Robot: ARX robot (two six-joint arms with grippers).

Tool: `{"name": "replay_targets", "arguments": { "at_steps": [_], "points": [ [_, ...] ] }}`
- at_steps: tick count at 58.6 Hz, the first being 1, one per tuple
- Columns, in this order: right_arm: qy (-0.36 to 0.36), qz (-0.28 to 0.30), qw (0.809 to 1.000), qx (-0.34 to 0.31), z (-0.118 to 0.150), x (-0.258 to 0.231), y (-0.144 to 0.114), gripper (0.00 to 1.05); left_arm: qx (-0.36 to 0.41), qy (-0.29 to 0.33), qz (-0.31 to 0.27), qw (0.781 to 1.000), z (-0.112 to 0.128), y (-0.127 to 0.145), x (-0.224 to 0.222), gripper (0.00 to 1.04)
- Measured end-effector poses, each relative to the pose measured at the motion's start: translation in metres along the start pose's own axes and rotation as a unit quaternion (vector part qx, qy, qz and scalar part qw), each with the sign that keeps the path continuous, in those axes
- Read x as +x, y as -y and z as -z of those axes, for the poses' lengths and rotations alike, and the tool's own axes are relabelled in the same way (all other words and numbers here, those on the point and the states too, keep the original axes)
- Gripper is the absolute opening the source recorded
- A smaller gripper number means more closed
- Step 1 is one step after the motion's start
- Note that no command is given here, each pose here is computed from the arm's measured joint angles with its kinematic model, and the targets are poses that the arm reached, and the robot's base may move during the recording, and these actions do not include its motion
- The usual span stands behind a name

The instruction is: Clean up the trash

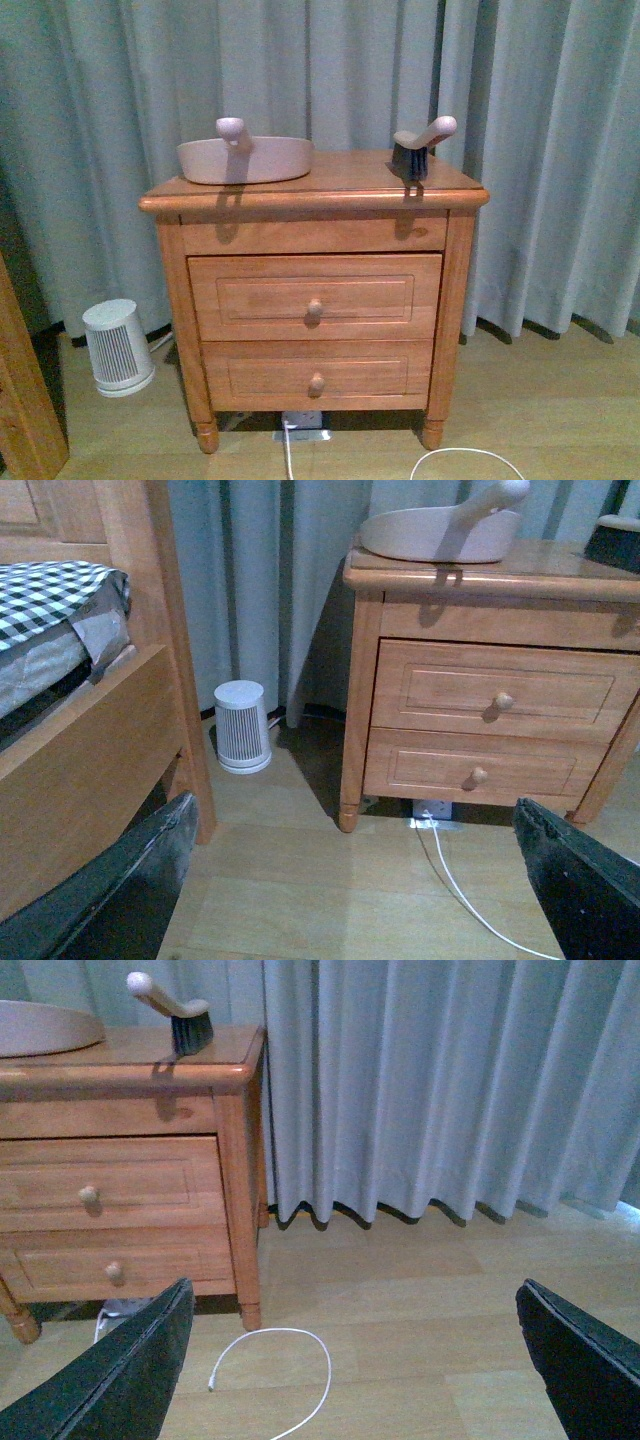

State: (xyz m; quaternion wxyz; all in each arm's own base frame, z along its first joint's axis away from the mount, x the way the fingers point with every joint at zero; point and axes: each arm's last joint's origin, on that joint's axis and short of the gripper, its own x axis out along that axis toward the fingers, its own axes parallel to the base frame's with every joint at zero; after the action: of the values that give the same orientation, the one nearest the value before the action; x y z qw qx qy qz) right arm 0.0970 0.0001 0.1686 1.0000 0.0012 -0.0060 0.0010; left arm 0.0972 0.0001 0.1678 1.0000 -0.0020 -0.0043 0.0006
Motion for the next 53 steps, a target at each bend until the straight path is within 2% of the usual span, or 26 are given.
{"name": "replay_targets", "arguments": {
  "at_steps": [53],
  "points": [
    [0.0, 0.0, 1.0, 0.0, 0.0, 0.0, 0.0, 0.97, 0.0, 0.0, 0.0, 1.0, 0.0, 0.0, 0.0, 0.97]
  ]
}}
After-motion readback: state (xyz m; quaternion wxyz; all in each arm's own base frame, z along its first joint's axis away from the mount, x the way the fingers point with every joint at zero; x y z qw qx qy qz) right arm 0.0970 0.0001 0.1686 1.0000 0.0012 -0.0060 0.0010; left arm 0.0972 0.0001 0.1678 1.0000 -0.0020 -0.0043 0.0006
